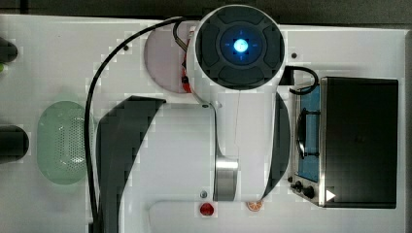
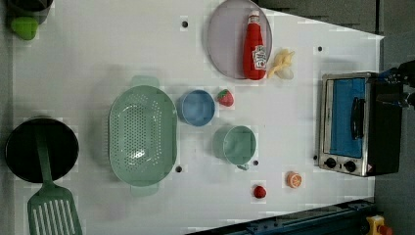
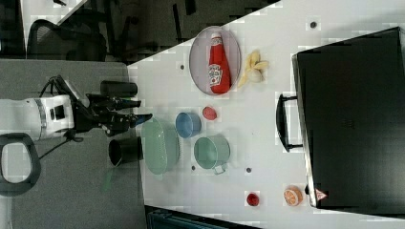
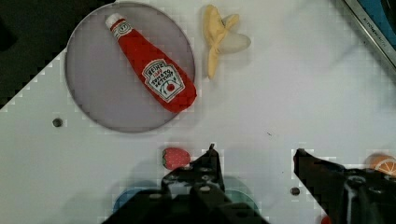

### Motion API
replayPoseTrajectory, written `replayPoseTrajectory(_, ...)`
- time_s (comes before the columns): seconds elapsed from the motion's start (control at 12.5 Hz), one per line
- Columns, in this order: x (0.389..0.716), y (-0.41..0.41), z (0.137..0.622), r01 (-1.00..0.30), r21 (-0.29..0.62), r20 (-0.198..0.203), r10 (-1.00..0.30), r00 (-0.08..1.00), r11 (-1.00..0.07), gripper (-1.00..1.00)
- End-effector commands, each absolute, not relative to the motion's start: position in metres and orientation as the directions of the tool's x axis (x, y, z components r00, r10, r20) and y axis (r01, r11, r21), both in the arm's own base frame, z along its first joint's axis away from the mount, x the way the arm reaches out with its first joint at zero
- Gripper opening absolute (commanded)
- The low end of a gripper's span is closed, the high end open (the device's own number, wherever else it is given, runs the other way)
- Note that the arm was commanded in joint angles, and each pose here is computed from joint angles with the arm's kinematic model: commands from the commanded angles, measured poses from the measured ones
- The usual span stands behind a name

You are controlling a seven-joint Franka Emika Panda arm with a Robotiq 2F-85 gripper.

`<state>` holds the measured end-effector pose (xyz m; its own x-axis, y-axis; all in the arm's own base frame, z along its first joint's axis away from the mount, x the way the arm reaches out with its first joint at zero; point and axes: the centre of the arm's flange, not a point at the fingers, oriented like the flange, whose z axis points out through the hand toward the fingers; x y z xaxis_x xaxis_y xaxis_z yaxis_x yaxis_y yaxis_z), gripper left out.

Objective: Pick ketchup from plate and place it on table.

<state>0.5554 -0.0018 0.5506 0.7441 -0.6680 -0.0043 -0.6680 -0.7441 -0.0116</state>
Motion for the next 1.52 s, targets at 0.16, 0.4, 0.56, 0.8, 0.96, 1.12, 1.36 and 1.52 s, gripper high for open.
replayPoseTrajectory(0.16, 0.467, -0.019, 0.592, -0.747, 0.022, -0.010, -0.748, 0.664, -0.664, 0.81)
replayPoseTrajectory(0.4, 0.479, -0.015, 0.577, -0.739, 0.024, -0.015, -0.740, 0.673, -0.673, 1.00)
replayPoseTrajectory(0.56, 0.495, -0.010, 0.556, -0.728, 0.034, -0.028, -0.729, 0.684, -0.685, 1.00)
replayPoseTrajectory(0.8, 0.525, 0.003, 0.512, -0.707, 0.040, -0.042, -0.708, 0.705, -0.706, 1.00)
replayPoseTrajectory(0.96, 0.547, 0.013, 0.480, -0.693, 0.024, -0.036, -0.693, 0.720, -0.721, 1.00)
replayPoseTrajectory(1.12, 0.568, 0.023, 0.444, -0.675, 0.003, -0.030, -0.674, 0.738, -0.738, 1.00)
replayPoseTrajectory(1.36, 0.593, 0.035, 0.385, -0.620, -0.022, -0.030, -0.619, 0.785, -0.785, 1.00)
replayPoseTrajectory(1.52, 0.605, 0.040, 0.344, -0.532, -0.035, -0.034, -0.531, 0.846, -0.846, 1.00)
